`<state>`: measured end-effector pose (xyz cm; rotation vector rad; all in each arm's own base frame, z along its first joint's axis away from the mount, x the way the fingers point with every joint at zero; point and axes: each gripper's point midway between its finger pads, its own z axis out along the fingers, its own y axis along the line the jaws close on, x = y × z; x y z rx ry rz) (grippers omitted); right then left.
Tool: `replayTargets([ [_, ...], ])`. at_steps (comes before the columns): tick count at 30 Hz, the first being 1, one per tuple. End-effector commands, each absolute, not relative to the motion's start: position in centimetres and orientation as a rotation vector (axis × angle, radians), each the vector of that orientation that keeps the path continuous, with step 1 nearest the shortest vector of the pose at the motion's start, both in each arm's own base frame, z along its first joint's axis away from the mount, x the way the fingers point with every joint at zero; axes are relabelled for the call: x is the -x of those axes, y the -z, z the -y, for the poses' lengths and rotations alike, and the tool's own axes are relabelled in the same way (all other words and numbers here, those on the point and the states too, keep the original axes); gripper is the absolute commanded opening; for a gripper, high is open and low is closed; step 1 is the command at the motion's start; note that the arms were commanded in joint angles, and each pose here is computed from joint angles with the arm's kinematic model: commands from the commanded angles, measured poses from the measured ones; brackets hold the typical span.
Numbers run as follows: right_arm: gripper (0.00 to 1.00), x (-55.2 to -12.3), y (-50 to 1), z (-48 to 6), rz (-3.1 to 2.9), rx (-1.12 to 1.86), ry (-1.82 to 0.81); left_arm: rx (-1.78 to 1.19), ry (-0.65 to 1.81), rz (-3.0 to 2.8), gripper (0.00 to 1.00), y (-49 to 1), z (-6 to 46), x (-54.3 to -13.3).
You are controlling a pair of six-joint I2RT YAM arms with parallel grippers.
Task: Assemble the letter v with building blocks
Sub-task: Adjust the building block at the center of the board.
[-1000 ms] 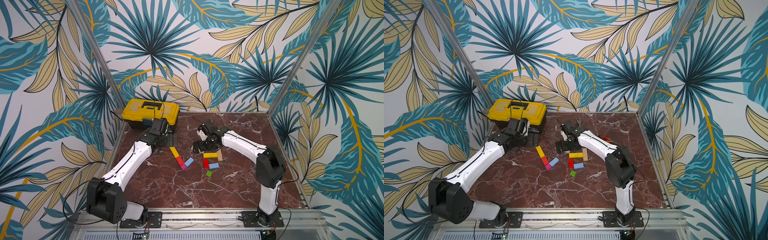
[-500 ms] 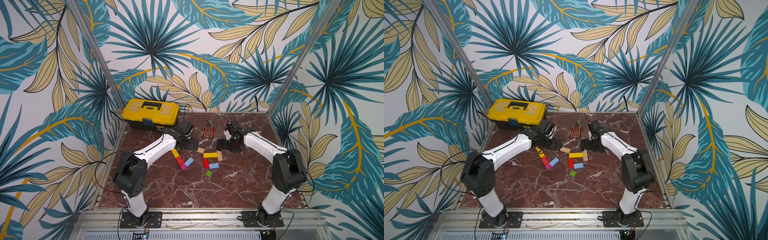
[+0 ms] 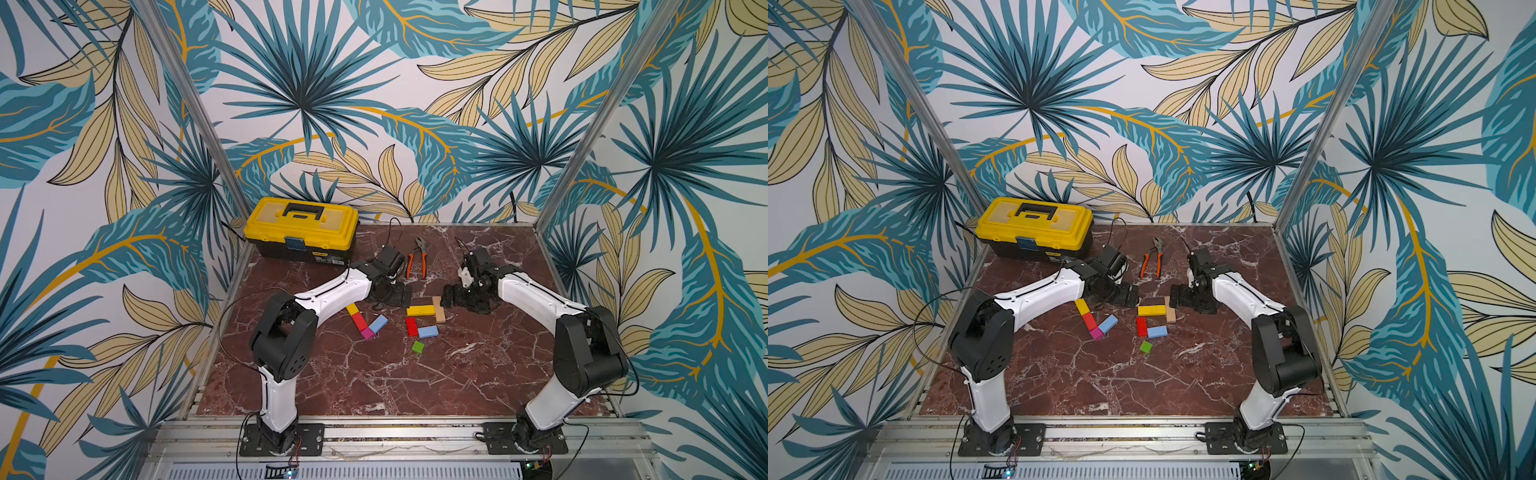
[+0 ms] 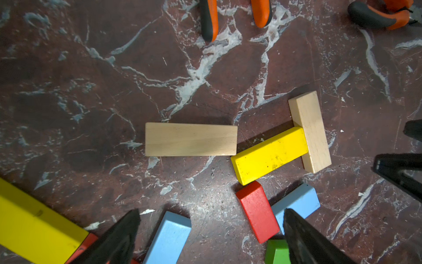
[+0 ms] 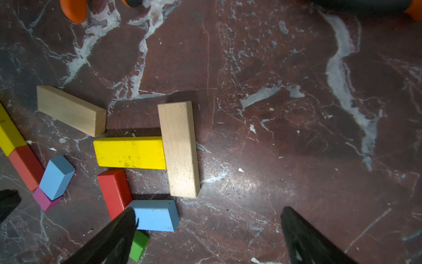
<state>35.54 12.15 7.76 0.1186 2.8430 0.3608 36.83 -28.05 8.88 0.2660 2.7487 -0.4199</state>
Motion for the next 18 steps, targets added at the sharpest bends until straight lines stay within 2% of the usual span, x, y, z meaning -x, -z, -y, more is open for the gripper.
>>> replayTargets([
  [1, 1.00, -35.2, -8.2, -12.2, -2.826, -0.129, -0.390, -0.242, 0.439, -2.742, 0.99, -8.6, 28.7, -37.6],
  [18, 0.99, -34.9, -8.2, -11.9, -2.824, -0.123, -0.388, -0.231, 0.418, -2.792, 0.99, -5.6, 29.4, -38.2],
])
